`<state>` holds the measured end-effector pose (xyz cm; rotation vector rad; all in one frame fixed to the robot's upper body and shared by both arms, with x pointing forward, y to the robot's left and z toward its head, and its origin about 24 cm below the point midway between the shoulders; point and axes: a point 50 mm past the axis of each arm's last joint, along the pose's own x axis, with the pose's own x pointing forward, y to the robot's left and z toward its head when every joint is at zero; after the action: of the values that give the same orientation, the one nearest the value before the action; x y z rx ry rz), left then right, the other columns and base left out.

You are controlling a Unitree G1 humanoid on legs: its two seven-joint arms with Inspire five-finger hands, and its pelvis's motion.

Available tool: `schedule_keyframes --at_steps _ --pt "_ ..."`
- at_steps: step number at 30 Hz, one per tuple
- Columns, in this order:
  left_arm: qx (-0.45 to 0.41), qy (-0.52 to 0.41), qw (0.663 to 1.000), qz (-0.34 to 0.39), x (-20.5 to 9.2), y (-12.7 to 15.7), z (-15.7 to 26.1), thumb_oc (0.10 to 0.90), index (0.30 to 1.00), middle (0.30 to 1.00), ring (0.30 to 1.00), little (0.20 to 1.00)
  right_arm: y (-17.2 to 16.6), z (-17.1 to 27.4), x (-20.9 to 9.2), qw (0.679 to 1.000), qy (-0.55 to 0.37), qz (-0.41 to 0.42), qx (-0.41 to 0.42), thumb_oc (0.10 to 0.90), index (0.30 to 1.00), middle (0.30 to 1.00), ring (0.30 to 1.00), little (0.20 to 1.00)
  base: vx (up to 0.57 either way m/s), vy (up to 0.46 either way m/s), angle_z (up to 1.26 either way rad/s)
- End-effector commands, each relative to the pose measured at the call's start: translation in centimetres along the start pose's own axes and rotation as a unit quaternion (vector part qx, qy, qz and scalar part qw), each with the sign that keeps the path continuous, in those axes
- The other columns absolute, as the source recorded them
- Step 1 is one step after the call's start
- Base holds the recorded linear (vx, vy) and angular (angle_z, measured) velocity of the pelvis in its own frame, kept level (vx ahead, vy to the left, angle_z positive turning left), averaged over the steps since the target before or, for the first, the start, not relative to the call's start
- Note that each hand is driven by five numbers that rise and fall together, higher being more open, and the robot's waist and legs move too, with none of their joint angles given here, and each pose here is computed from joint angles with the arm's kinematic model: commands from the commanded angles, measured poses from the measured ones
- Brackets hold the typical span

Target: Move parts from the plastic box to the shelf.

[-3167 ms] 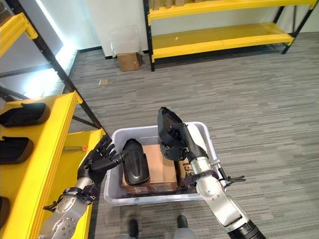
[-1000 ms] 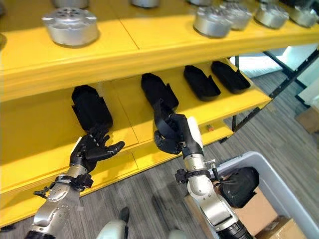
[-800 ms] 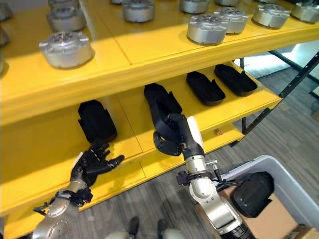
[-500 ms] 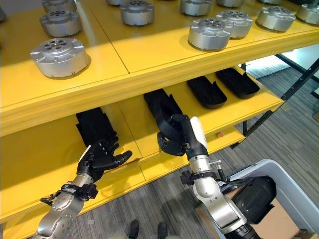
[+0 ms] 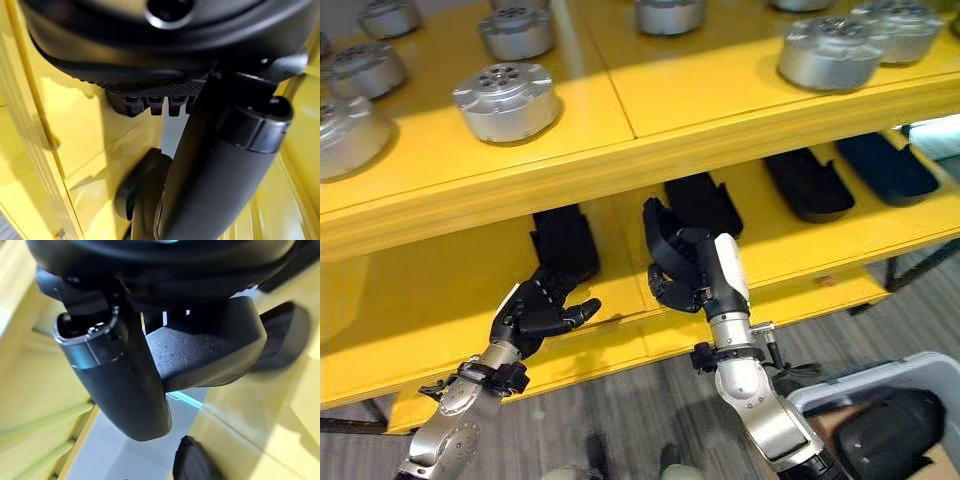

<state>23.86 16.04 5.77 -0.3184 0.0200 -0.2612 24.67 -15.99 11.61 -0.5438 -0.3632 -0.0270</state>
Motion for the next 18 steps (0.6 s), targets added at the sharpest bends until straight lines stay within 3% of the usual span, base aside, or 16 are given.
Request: schedule_keyframes --at_steps 1,4,11,18 --pt "0.002 -0.11 0.994 -0.025 0.8 -0.6 4.3 0.9 1.0 1.0 1.0 1.0 -2.2 6.7 2.4 0.979 -0.193 -0.065 0.029 0.4 0.3 0.3 0.3 0.3 -0.12 0.309 0.12" --pt "-0.013 -0.119 0.993 -0.015 0.8 -0.6 4.1 0.9 1.0 1.0 1.0 1.0 -2.2 7.2 3.0 0.977 -0.203 -0.059 0.03 0.4 0.3 0.3 0.3 0.3 -0.12 0.306 -0.08" --pt "-0.05 -0.141 0.989 0.0 1.4 -1.0 3.7 0.9 1.0 1.0 1.0 1.0 -3.7 6.6 3.3 0.977 -0.199 -0.072 -0.004 0.4 0.3 0.3 0.3 0.3 -0.22 0.561 0.27" --pt "-0.052 -0.129 0.99 0.016 1.0 -0.9 3.3 0.9 1.0 1.0 1.0 1.0 -4.0 6.4 2.9 0.973 -0.203 -0.102 -0.041 0.4 0.3 0.3 0.3 0.3 0.01 0.218 0.31"
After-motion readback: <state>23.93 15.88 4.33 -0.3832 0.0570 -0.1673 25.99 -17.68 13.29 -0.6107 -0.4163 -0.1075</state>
